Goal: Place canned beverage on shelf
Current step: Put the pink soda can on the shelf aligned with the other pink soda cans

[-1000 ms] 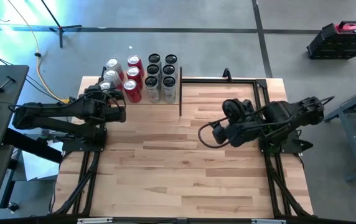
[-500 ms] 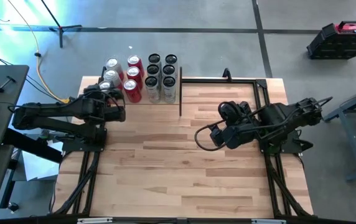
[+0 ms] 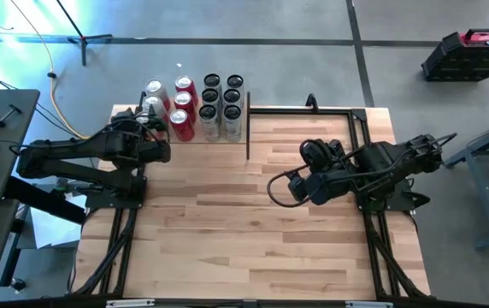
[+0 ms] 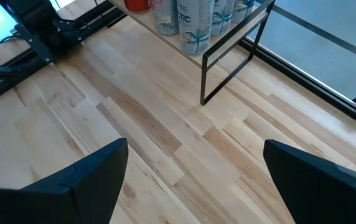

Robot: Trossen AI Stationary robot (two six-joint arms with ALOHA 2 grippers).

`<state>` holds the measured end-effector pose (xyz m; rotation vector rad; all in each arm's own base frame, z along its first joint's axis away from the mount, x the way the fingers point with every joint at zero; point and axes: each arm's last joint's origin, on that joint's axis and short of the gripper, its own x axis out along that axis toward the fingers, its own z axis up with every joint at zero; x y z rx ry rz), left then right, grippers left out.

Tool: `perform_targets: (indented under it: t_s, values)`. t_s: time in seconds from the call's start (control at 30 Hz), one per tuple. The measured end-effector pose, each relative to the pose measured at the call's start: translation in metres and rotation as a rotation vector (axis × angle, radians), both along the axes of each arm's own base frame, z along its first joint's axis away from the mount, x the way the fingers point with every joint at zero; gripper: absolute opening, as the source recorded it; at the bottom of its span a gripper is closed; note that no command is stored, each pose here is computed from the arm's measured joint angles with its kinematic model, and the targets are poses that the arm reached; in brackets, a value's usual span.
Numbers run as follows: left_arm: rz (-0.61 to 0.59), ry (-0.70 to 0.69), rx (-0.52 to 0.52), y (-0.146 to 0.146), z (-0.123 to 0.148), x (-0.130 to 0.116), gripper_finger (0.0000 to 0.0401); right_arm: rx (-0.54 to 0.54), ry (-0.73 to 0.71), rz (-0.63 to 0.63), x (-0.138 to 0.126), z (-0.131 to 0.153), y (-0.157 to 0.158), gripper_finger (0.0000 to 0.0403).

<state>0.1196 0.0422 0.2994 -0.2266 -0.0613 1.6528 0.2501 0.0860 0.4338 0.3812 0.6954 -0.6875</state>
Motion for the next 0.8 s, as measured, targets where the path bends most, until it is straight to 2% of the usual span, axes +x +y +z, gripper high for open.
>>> perform_targets:
  t_s: [0.17,0.33,0.47,0.57,0.63,0.73,0.8]
  values:
    - [-0.006,-0.015,0.011,0.000,0.022,0.000,0.0337,0.000,0.000,0.000,0.000,0.000,0.000,0.0360]
    - [-0.109,-0.011,-0.093,-0.004,0.060,-0.002,0.0337,0.011,0.014,0.027,-0.001,0.000,0.002,0.0360]
    - [-0.323,0.099,-0.228,-0.011,0.087,-0.008,0.0337,-0.006,0.014,0.050,-0.002,0.000,0.007,0.0360]
    - [-0.505,0.122,-0.348,-0.017,0.098,-0.016,0.0337,-0.038,0.001,0.053,-0.004,0.001,0.011,0.0360]
    - [-0.556,0.145,-0.423,-0.019,0.097,-0.024,0.0337,-0.058,-0.009,0.056,-0.006,0.001,0.014,0.0360]
    - [-0.562,0.220,-0.562,-0.022,0.088,-0.042,0.0337,-0.079,-0.019,0.063,-0.008,0.001,0.018,0.0360]
    - [-0.579,0.232,-0.617,-0.023,0.081,-0.045,0.0337,-0.089,-0.024,0.068,-0.009,0.002,0.020,0.0360]
